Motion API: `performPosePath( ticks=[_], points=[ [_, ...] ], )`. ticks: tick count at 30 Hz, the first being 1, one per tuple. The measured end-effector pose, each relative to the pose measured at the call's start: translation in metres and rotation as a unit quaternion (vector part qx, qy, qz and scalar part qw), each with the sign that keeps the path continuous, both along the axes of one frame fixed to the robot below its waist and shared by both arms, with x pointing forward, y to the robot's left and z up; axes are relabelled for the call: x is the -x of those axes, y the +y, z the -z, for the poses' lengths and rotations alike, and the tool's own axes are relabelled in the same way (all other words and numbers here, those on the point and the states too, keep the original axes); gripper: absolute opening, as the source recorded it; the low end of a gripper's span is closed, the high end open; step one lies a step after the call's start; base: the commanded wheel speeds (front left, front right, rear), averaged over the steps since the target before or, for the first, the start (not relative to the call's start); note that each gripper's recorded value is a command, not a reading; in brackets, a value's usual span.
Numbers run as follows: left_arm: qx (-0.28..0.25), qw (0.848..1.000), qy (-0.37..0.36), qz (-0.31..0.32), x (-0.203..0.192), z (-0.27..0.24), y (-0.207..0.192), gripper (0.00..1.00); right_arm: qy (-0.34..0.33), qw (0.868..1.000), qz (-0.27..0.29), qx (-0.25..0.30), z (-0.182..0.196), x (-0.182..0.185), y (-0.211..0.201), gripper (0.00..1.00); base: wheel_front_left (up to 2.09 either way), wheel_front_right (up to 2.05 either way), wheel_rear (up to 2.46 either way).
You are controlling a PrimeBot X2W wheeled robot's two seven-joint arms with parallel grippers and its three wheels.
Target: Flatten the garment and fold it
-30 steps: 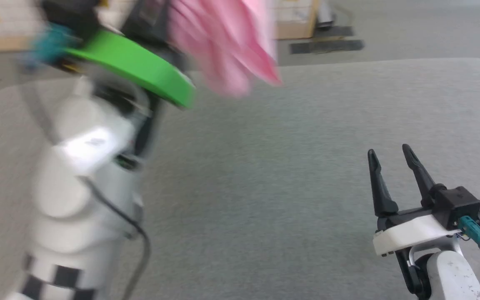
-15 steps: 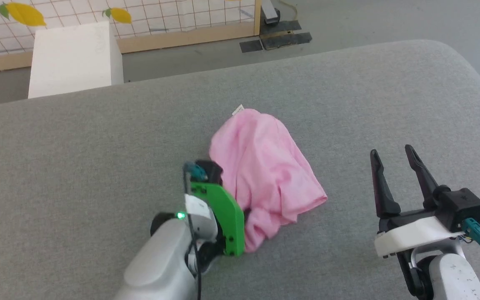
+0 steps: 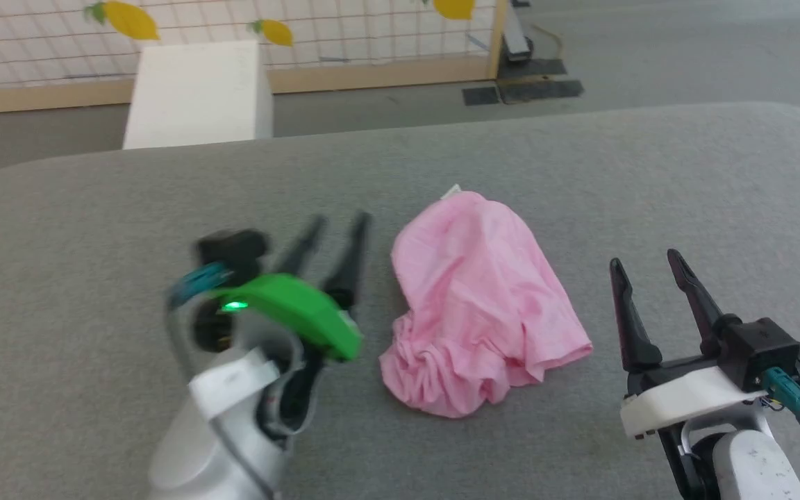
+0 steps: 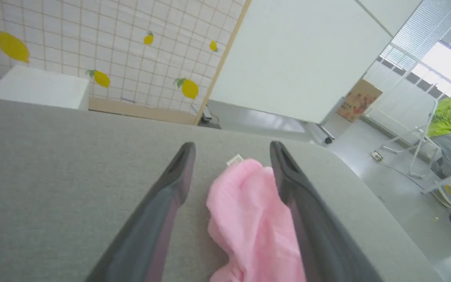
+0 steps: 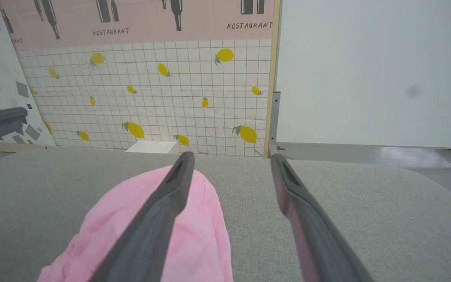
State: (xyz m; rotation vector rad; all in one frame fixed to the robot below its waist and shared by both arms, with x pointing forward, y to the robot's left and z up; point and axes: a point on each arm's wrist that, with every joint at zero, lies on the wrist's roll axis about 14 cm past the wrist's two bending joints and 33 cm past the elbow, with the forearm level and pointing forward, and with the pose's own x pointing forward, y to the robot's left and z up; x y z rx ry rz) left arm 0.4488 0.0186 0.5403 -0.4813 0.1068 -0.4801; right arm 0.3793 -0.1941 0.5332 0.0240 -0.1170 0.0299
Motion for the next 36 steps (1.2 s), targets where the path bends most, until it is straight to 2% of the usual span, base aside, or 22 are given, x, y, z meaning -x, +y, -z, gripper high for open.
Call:
performPosePath(
  ticks=[4, 10, 14, 16, 20, 27, 28, 29, 30, 31, 33, 36],
  points=[
    [-0.032, 0.990, -0.090, -0.101, 0.003, -0.015, 0.060, 1.00, 0.002, 1.000, -0.019, 0.001, -0.001, -0.002, 0.013, 1.00, 0.00, 0.00, 0.00],
    [-0.079, 0.974, -0.100, -0.190, 0.021, -0.004, 0.127, 1.00, 0.015, 0.999, -0.050, 0.006, 0.000, -0.009, 0.034, 1.00, 0.00, 0.00, 0.00],
    [-0.099, 0.964, -0.112, -0.221, 0.032, -0.006, 0.149, 1.00, 0.080, 0.995, -0.063, 0.008, 0.027, -0.013, 0.043, 1.00, 0.00, 0.00, 0.00],
    [-0.109, 0.961, -0.111, -0.230, 0.038, -0.001, 0.155, 1.00, 0.144, 0.987, -0.063, 0.010, 0.054, -0.011, 0.042, 1.00, 0.00, 0.00, 0.00],
    [-0.104, 0.958, -0.102, -0.247, 0.044, 0.005, 0.161, 1.00, 0.257, 0.964, -0.066, 0.013, 0.097, -0.004, 0.043, 1.00, 0.00, 0.00, 0.00],
    [-0.104, 0.955, -0.089, -0.263, 0.049, 0.015, 0.174, 1.00, 0.365, 0.928, -0.078, 0.013, 0.135, 0.005, 0.050, 1.00, 0.00, 0.00, 0.00],
    [-0.105, 0.955, -0.087, -0.265, 0.049, 0.016, 0.176, 1.00, 0.375, 0.924, -0.080, 0.014, 0.139, 0.006, 0.051, 0.95, 0.00, 0.00, 0.00],
    [-0.103, 0.954, -0.084, -0.267, 0.050, 0.018, 0.177, 1.00, 0.388, 0.918, -0.081, 0.015, 0.143, 0.008, 0.051, 0.46, 0.00, 0.00, 0.00],
    [-0.102, 0.954, -0.081, -0.270, 0.050, 0.020, 0.178, 1.00, 0.398, 0.913, -0.083, 0.017, 0.147, 0.010, 0.052, 0.27, 0.00, 0.00, 0.00],
    [-0.102, 0.954, -0.080, -0.271, 0.051, 0.020, 0.179, 1.00, 0.403, 0.911, -0.083, 0.019, 0.148, 0.011, 0.052, 0.00, 0.00, 0.00, 0.00],
    [-0.103, 0.953, -0.078, -0.272, 0.051, 0.022, 0.180, 1.00, 0.412, 0.907, -0.082, 0.022, 0.151, 0.012, 0.051, 0.00, 0.00, 0.00, 0.00],
    [-0.102, 0.954, -0.078, -0.271, 0.051, 0.022, 0.180, 1.00, 0.409, 0.910, -0.064, 0.020, 0.149, 0.011, 0.040, 0.00, 0.00, 0.00, 0.00]
  ],
)
